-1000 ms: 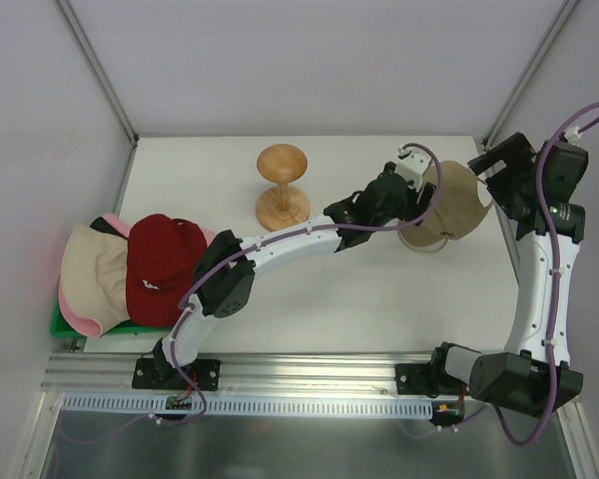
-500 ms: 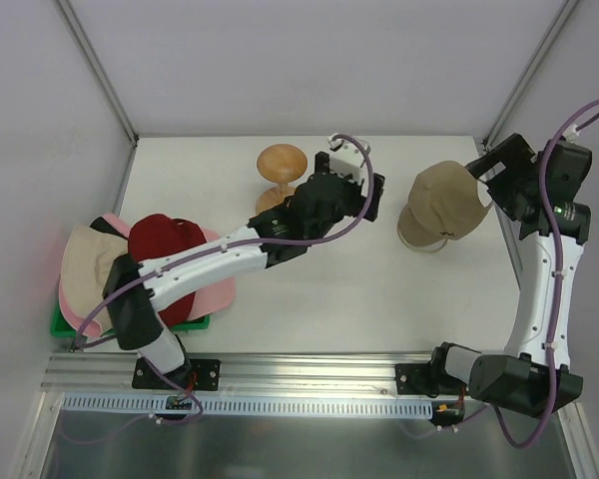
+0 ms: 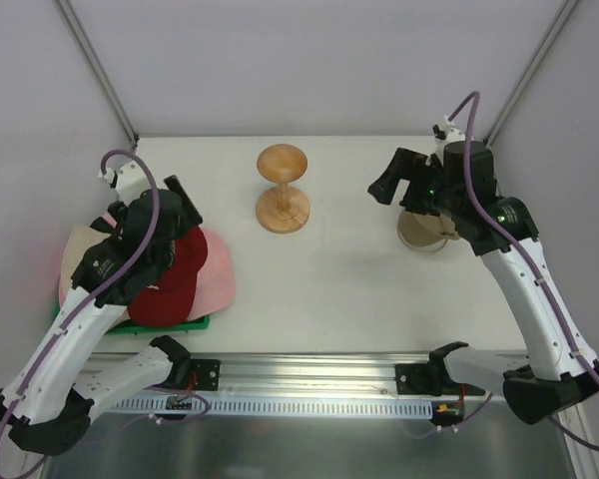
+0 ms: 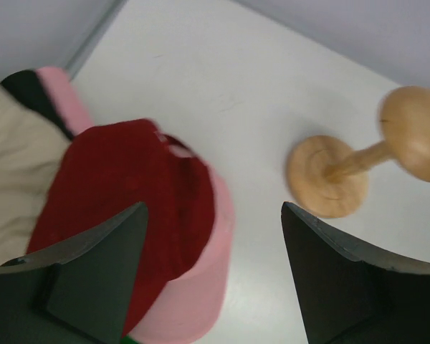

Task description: Stack the hats

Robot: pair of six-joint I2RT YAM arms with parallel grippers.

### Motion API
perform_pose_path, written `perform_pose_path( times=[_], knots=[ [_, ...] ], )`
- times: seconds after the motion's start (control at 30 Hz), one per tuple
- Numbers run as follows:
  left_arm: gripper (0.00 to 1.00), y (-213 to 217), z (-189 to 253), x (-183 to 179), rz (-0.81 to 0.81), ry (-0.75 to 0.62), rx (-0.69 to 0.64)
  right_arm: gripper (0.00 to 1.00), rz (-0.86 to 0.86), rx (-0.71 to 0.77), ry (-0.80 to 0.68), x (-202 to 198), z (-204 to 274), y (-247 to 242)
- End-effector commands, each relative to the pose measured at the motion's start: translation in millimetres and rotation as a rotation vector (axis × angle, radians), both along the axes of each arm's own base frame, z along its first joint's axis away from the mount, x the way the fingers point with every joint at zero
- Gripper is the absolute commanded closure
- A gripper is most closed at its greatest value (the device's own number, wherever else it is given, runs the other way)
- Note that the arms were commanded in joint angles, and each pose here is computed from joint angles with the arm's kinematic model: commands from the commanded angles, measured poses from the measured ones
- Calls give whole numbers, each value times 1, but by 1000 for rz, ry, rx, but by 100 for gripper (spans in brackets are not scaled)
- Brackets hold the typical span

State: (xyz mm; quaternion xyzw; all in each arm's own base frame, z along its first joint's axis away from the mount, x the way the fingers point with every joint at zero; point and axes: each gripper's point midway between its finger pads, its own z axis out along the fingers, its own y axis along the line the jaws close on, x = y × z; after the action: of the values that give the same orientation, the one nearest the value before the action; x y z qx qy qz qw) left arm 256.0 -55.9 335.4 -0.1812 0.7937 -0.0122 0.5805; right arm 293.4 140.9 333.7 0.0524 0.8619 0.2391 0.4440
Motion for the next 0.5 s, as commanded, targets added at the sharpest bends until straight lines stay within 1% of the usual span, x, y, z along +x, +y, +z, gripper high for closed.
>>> perform_pose_path(
  times=[0.0, 0.03, 0.1, 0.13, 0.17, 0.2, 0.3, 0.47],
  knots=[
    [24, 61, -68, -38, 222, 271, 107, 1, 54, -46, -27, 4, -4, 26],
    [25, 66, -73, -39, 240, 293, 107, 1, 94, -49, -21, 0, -7, 39],
    [26, 77, -87, -43, 285, 348, 115, 0, 128, -54, -13, 0, -12, 52],
    [27, 88, -91, -44, 332, 366, 106, 1, 141, -57, -11, -1, -13, 57],
    [28, 89, -97, -44, 340, 390, 99, 1, 163, -58, -9, -4, -14, 64],
    [28, 92, -100, -44, 350, 404, 99, 0, 142, -76, -16, 0, -16, 62],
    [30, 98, -103, -40, 385, 418, 103, 0, 167, -73, -15, -3, -19, 70],
    [33, 95, -101, -19, 372, 406, 99, 1, 182, -81, -10, -6, -25, 77]
  ],
)
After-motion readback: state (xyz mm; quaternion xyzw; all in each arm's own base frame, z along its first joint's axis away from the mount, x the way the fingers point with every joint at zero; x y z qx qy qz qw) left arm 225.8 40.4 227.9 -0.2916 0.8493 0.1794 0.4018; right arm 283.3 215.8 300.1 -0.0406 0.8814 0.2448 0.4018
